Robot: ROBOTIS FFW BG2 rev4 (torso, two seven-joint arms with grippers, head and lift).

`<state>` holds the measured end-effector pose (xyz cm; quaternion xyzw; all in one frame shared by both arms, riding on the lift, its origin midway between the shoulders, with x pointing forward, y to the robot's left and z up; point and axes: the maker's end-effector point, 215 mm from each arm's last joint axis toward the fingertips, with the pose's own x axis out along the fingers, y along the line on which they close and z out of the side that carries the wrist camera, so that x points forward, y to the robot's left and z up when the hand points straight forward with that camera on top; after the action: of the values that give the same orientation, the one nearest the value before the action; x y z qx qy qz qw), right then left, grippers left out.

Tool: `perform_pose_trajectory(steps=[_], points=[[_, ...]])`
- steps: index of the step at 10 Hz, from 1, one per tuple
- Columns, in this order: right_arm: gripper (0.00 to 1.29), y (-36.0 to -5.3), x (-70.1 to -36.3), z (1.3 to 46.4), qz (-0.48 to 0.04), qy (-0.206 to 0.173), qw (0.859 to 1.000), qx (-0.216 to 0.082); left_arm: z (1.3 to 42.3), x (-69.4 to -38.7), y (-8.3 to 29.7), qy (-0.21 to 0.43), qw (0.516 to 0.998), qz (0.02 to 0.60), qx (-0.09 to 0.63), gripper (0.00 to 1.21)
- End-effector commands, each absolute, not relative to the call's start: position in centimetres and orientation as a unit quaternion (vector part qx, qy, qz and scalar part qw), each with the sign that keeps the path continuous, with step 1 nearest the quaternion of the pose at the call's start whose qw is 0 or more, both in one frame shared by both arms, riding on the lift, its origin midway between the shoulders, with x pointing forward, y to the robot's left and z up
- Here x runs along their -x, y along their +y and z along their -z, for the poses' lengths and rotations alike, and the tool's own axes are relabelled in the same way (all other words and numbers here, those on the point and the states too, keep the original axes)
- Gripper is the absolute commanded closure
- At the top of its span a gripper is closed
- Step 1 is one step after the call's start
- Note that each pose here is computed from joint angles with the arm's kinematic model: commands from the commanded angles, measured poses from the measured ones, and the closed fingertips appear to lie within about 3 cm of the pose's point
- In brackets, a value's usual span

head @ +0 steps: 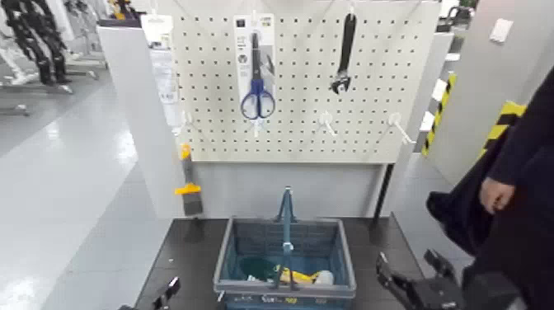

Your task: Put the black wrench into the crate.

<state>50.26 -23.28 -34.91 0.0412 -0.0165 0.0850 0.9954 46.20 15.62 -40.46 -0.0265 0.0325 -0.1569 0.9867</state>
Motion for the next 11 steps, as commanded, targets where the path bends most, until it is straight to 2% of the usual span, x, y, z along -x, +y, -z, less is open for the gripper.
perform_pose_trajectory(steps=[1, 4, 11], points=[[0.15, -23.9, -53.9, 31.0, -0.101, -0.045, 0.993, -0.03, 40.3, -46.3, 15.4, 0.031, 0.986, 0.159, 0.027, 0.21], [0.14, -23.4, -57.2, 26.9, -0.13, -0.077, 0.988, -0.031, 40.1, -46.5, 15.0, 0.028, 0.986, 0.163, 0.027, 0.21], [0.13, -22.5, -63.0, 16.9, -0.175, -0.141, 0.974, -0.008, 39.5, -47.0, 13.8, 0.022, 0.984, 0.175, 0.028, 0.21]])
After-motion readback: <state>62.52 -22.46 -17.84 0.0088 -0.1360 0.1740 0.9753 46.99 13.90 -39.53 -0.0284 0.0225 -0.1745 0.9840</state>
